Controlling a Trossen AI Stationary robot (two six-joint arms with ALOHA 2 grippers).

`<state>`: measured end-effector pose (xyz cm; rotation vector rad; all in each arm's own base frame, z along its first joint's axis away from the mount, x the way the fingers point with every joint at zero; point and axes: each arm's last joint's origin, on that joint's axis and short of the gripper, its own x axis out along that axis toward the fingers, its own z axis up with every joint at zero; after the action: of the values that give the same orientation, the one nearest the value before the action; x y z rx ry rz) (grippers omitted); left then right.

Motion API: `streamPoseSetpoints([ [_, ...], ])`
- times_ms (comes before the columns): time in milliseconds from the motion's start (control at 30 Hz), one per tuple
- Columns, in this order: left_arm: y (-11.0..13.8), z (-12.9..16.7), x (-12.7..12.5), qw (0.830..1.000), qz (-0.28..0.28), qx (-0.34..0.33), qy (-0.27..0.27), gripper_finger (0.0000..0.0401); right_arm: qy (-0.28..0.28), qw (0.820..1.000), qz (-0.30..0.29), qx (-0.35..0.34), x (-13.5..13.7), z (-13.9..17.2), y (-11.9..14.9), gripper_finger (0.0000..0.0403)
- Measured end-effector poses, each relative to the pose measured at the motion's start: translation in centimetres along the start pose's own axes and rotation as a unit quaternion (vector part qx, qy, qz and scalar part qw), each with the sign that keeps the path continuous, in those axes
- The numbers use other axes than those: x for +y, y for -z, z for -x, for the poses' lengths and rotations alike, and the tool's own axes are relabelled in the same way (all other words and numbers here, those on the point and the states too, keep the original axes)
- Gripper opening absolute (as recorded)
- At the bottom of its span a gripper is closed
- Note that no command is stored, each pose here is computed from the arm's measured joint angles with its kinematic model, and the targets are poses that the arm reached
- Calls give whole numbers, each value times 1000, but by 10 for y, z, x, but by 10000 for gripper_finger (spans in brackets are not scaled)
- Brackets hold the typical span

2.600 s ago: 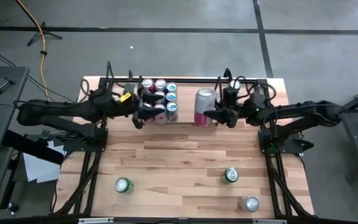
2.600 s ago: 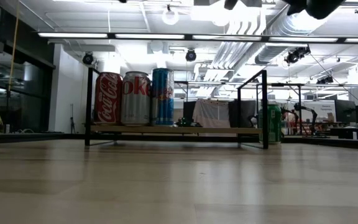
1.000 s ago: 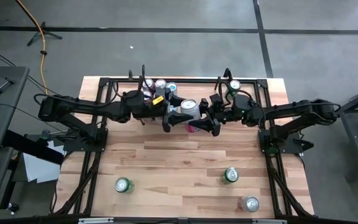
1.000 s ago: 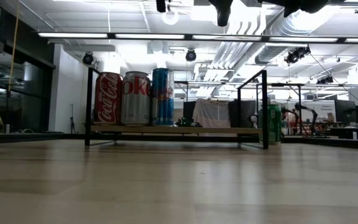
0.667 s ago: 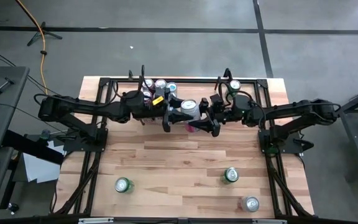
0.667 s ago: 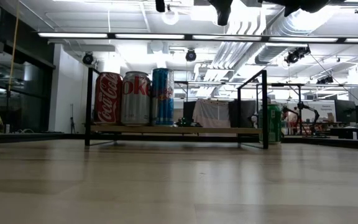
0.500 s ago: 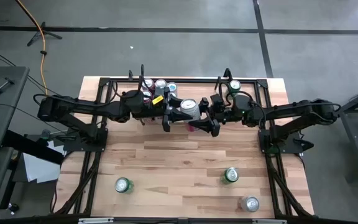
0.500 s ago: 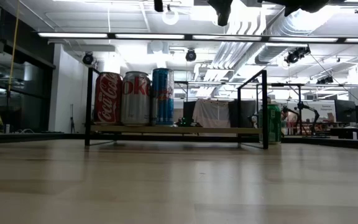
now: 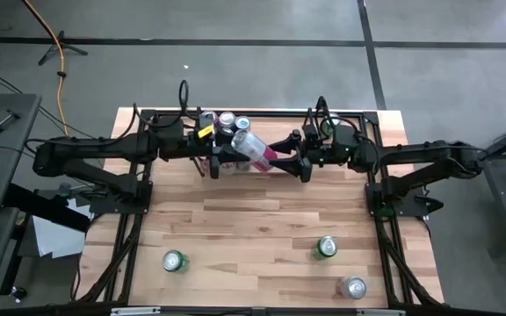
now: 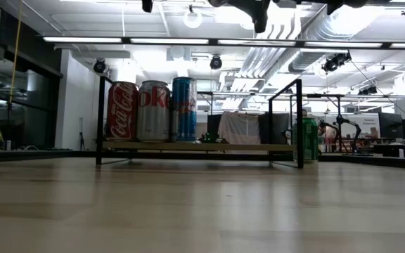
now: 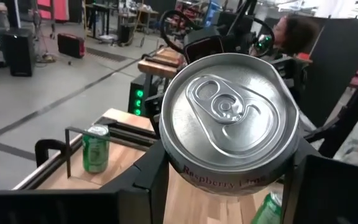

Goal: Place canned beverage on shelf
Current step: Put the left pink soda can on the shelf

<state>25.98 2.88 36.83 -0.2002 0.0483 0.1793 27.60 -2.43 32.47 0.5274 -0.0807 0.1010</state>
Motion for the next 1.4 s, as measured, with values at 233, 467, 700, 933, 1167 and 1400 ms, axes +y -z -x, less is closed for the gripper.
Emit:
streamPoseSetpoints([
  [233, 3, 5, 2, 999, -18, 24, -20, 122, 35, 996, 46, 74, 10, -5, -19, 328],
  [467, 28, 2, 5, 989, -28, 141, -33, 122, 76, 969, 128, 198, 30, -5, -51, 328],
  [700, 42, -15, -1, 981, -54, 186, -23, 122, 86, 936, 190, 283, 35, -22, -65, 328],
  [933, 42, -44, -18, 953, -152, 260, -29, 122, 93, 918, 196, 331, 20, -54, -50, 328],
  [1167, 41, -59, -25, 940, -203, 270, -52, 122, 102, 906, 186, 365, 7, -68, -35, 328],
  [1400, 39, -59, -27, 940, -217, 258, -61, 122, 104, 890, 206, 394, 1, -77, -20, 328],
])
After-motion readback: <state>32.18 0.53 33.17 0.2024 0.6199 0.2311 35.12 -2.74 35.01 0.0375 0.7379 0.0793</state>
